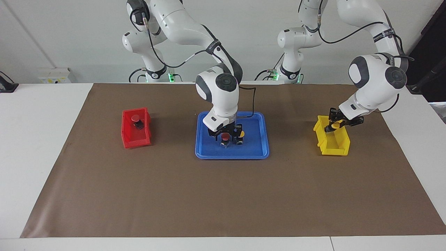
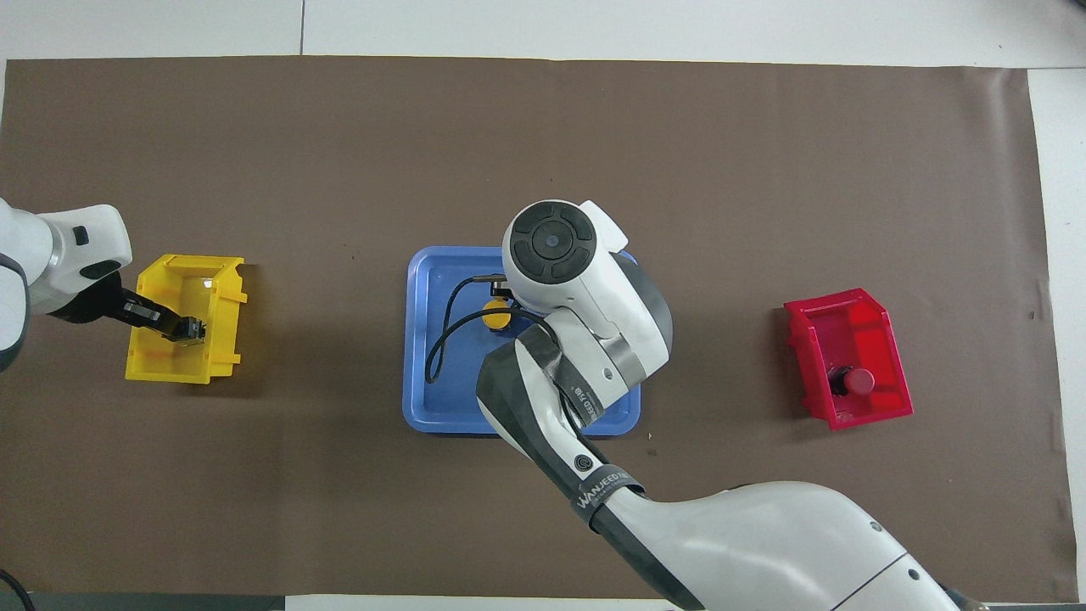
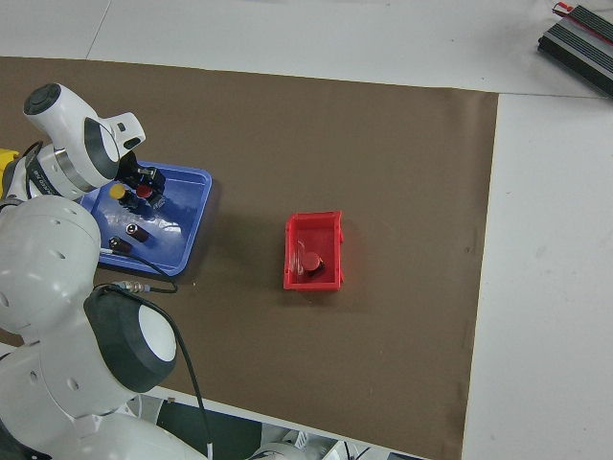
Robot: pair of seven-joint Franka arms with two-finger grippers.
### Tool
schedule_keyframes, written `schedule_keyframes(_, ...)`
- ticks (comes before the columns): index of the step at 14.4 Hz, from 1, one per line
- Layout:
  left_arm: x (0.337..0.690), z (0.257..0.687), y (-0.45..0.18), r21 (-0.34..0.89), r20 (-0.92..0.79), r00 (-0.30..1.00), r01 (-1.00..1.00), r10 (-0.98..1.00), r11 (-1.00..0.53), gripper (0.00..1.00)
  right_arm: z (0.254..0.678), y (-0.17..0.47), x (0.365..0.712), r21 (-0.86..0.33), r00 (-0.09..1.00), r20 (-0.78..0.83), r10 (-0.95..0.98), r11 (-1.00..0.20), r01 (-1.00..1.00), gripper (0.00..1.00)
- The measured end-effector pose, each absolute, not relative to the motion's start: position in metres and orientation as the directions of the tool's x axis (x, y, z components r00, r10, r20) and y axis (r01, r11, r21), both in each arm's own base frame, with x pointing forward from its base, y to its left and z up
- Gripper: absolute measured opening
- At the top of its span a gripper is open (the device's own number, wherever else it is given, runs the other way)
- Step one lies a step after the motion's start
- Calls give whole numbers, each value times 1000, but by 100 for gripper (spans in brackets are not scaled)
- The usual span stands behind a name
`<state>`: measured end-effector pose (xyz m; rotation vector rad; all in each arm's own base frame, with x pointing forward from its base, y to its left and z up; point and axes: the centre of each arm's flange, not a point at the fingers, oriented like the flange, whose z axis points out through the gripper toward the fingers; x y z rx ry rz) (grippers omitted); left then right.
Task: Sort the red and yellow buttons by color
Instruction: 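Grasp the second red button on the tray with the right gripper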
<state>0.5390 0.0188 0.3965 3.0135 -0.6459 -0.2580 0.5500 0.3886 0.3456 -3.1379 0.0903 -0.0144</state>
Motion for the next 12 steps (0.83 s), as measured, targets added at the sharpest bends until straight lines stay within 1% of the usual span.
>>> schedule_keyframes(1,538,394,23,81,-149,900,-401,-409,-913,42,346,390,549,-4,998,9,-55,-998,-55,72)
schedule_keyframes(2,537,391,26,79,-145,902,-399,-407,-913,42,346,390,547,-5,999,9,-53,-999,-53,68)
schedule_keyframes(6,534,375,29,67,-122,907,-399,-404,-915,42,346,396,543,-11,999,7,-42,-999,-42,68)
schedule_keyframes(8,533,373,29,65,-117,907,-399,-404,-915,42,344,396,542,-9,999,5,-37,-999,-37,63)
schedule_keyframes(9,533,372,29,65,-117,907,-399,-404,-915,42,343,395,541,-9,999,4,-36,-999,-36,63)
schedule_keyframes(10,532,372,30,65,-118,907,-399,-404,-915,42,343,395,542,-9,999,4,-34,-999,-34,56)
schedule_keyframes(11,532,370,31,66,-120,908,-396,-402,-916,42,343,394,542,-9,1000,5,-29,-1000,-29,44)
schedule_keyframes(12,530,368,32,67,-122,909,-394,-399,-917,42,344,393,543,-9,1000,6,-23,-1000,-23,41)
